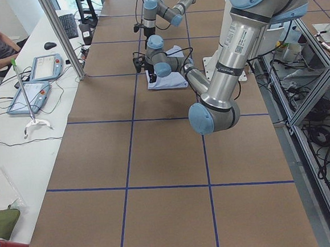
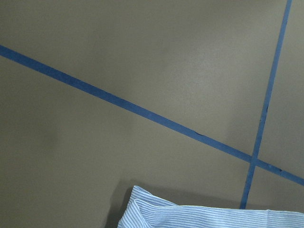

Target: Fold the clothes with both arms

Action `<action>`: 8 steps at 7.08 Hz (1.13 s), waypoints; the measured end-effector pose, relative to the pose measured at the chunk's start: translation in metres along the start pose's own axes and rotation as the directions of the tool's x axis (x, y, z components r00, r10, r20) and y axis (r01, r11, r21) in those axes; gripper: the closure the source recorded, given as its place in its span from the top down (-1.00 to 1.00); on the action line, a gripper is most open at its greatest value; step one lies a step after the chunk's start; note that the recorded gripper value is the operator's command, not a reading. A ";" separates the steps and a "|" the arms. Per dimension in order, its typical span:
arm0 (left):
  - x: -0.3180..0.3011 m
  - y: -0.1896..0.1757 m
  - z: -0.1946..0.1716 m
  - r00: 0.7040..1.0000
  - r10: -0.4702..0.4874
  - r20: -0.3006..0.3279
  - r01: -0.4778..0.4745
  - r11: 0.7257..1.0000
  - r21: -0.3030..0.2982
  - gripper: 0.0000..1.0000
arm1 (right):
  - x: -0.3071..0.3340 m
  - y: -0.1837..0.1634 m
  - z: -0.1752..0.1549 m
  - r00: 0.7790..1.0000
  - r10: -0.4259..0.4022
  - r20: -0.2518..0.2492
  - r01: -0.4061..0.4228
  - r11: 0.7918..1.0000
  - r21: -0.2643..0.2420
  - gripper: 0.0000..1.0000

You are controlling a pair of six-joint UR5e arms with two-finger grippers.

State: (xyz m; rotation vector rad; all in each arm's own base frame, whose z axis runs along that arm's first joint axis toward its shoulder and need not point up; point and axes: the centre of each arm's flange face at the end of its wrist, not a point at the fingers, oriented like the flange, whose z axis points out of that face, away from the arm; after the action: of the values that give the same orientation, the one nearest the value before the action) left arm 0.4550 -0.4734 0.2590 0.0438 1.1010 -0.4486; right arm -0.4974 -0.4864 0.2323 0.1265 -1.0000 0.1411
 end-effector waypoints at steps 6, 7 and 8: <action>-0.004 -0.002 0.005 1.000 -0.002 0.005 0.002 1.000 0.002 1.00 | 0.033 0.035 0.052 0.977 -0.213 0.008 0.212 0.977 0.005 0.08; -0.006 -0.002 0.006 1.000 -0.002 0.007 0.002 1.000 0.003 1.00 | 0.034 0.038 0.055 0.976 -0.217 0.014 0.217 0.976 0.000 0.08; -0.008 -0.003 0.007 1.000 -0.003 0.009 0.003 1.000 0.003 1.00 | 0.035 0.040 0.057 0.976 -0.219 0.014 0.219 0.976 -0.003 0.08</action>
State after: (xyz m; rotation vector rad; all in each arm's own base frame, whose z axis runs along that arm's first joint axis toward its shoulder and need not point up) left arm 0.4567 -0.4749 0.2700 0.0427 1.0913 -0.4531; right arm -0.5329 -0.4551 0.2942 0.2332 -0.9930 -0.0641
